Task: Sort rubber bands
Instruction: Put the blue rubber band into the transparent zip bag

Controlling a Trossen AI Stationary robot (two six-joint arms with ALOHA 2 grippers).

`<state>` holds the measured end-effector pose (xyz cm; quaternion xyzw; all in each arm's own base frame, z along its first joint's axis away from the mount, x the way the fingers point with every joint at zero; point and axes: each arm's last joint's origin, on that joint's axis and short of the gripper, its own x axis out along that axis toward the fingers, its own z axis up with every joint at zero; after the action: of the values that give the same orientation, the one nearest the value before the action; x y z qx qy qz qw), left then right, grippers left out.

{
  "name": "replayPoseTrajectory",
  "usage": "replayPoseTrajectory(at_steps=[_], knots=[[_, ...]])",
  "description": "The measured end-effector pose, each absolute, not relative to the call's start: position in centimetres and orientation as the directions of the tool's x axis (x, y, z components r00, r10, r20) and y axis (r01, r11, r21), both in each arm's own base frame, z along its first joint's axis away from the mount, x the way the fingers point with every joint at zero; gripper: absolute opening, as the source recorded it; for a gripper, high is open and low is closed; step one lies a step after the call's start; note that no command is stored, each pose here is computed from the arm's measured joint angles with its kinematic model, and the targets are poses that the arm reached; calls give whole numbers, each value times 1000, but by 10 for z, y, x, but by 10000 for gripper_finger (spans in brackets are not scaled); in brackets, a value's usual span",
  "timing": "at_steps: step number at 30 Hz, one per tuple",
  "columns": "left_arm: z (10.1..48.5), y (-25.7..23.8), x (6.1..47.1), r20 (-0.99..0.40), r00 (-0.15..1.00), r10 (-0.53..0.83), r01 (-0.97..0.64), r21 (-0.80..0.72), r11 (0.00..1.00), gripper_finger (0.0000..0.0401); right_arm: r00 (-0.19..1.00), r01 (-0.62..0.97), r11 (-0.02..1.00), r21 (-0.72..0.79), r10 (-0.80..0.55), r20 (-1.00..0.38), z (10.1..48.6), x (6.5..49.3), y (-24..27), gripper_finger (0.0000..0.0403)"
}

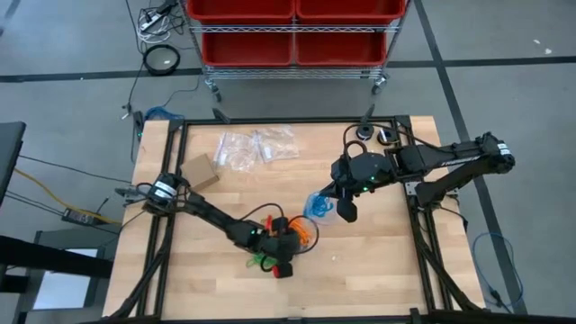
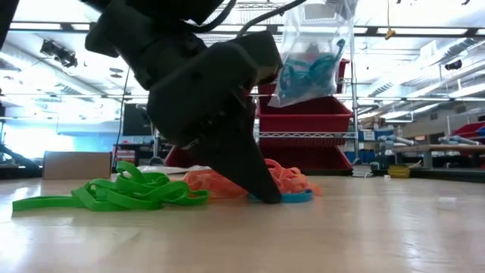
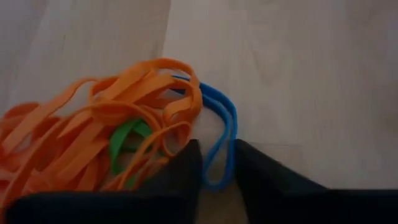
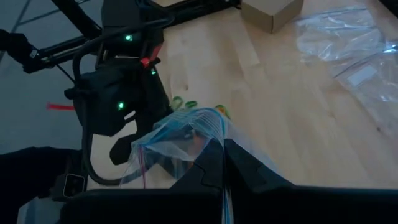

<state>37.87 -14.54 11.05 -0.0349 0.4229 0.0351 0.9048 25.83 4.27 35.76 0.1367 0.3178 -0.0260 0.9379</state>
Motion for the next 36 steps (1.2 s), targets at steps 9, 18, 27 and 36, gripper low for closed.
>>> replayPoseTrajectory(at_steps=[9,18,27,36], knots=[[115,-150,378,-775,632,10,-53,-30,998,3,799,141,960,240,33,-601,358,259,43,0],[185,-183,373,-770,627,-118,102,-69,992,1,797,142,960,242,35,-603,357,258,43,0],[244,-209,361,-776,629,-40,116,43,992,1,798,139,959,247,40,-601,358,258,45,0],[289,-212,359,-724,680,118,66,220,973,0,779,125,951,283,83,-622,352,263,50,0]])
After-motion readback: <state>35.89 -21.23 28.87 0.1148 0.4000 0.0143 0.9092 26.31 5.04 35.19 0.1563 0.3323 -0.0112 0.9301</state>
